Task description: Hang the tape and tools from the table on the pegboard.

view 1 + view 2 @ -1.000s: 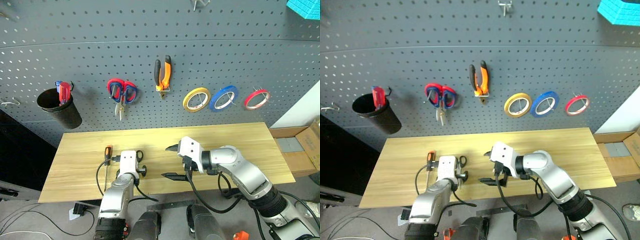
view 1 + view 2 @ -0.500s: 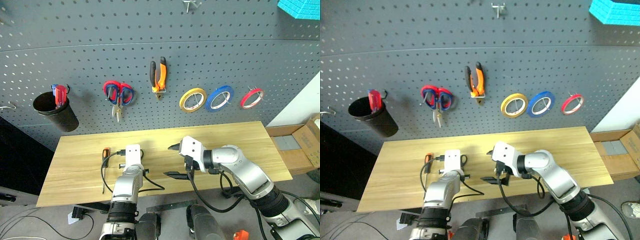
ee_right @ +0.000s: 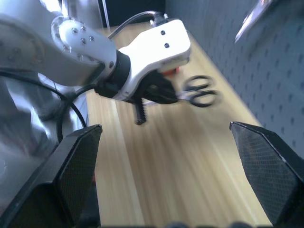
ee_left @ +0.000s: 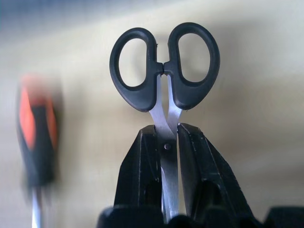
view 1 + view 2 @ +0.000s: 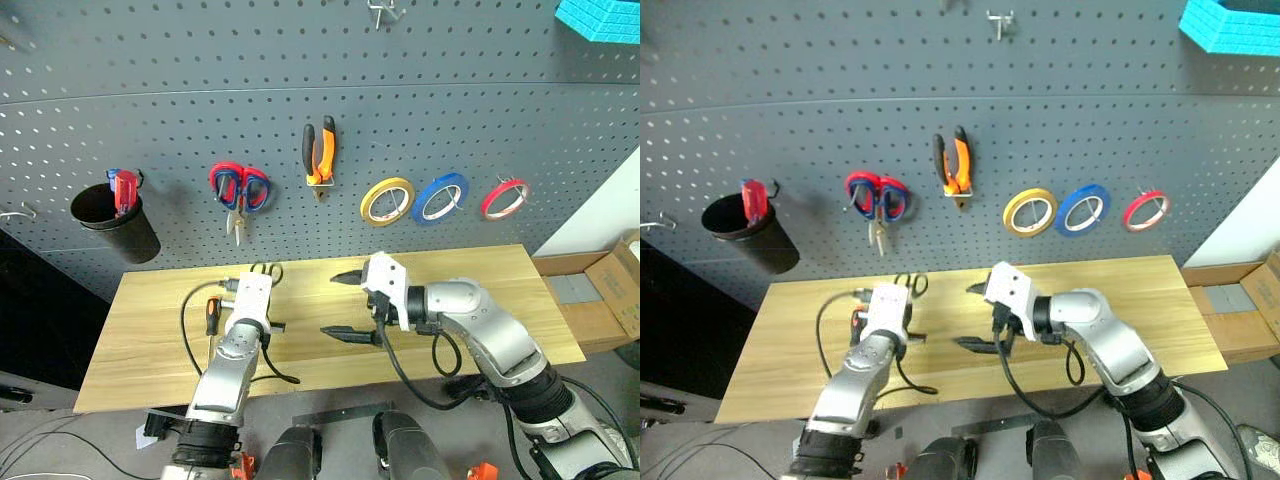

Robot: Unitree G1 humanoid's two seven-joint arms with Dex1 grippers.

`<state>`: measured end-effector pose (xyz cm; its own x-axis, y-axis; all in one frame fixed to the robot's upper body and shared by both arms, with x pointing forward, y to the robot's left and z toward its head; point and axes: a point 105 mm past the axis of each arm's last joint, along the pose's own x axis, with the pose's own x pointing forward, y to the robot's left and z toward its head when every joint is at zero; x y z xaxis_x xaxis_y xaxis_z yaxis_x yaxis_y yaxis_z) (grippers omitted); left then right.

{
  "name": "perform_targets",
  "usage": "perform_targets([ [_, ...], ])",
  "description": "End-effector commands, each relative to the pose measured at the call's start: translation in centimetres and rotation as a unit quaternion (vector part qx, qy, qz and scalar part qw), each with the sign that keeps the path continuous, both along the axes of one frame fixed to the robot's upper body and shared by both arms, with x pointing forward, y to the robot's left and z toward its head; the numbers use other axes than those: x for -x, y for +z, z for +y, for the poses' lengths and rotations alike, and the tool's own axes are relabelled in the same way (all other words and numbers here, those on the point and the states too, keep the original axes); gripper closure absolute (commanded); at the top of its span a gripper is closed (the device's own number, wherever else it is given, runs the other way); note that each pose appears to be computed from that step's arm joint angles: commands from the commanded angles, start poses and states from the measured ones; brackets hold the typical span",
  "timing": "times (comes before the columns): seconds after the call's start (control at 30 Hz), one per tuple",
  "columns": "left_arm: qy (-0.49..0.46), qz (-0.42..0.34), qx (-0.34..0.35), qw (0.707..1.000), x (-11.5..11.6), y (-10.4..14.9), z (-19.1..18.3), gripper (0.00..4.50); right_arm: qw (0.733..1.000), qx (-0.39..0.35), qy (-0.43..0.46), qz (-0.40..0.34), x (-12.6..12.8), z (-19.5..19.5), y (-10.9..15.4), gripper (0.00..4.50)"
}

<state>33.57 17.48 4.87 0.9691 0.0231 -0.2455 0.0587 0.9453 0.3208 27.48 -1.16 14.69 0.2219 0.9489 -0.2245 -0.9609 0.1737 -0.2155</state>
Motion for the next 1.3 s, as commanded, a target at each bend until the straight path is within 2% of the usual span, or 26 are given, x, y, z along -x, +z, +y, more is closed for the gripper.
perform_targets([
  [0.03, -0.029, -0.091, -0.026, 0.995, 1.0, 2.7, -0.5, 4.28, 0.997, -0.062, 0.031, -0.041, 0.9, 0.6, 4.1, 0.0],
  [0.17, -0.099, -0.219, -0.04, 0.97, 3.0, 6.8, -2.6, 4.28, 0.996, -0.064, 0.04, -0.054, 0.9, 0.8, 4.8, 0.0],
  [0.23, -0.106, -0.252, -0.067, 0.959, 3.9, 7.8, -2.9, 4.28, 0.996, -0.062, 0.042, -0.057, 0.8, 0.9, 4.9, 0.0],
  [0.37, -0.085, -0.299, -0.112, 0.944, 4.7, 9.3, -2.3, 4.28, 0.995, -0.055, 0.044, -0.064, 0.4, 1.0, 4.6, 0.0],
  [0.53, -0.031, -0.347, -0.102, 0.932, 5.4, 12.5, -0.7, 4.28, 0.994, -0.055, 0.057, -0.073, 0.3, 1.5, 4.8, 0.0],
  [0.7, 0.004, -0.36, -0.111, 0.926, 5.1, 14.0, 0.7, 4.28, 0.994, -0.047, 0.061, -0.078, 0.1, 1.5, 4.4, 0.0],
  [0.8, 0.006, -0.356, -0.113, 0.928, 4.9, 14.0, 0.9, 4.28, 0.994, -0.045, 0.06, -0.078, 0.0, 1.6, 4.3, 0.0],
  [1.07, -0.025, -0.318, -0.092, 0.943, 4.3, 12.2, -0.1, 4.28, 0.994, -0.048, 0.058, -0.084, 0.0, 1.8, 4.6, 0.0],
  [1.3, -0.001, -0.318, -0.082, 0.944, 3.8, 12.3, 0.9, 4.28, 0.994, -0.048, 0.055, -0.085, 0.1, 1.8, 4.6, 0.0],
])
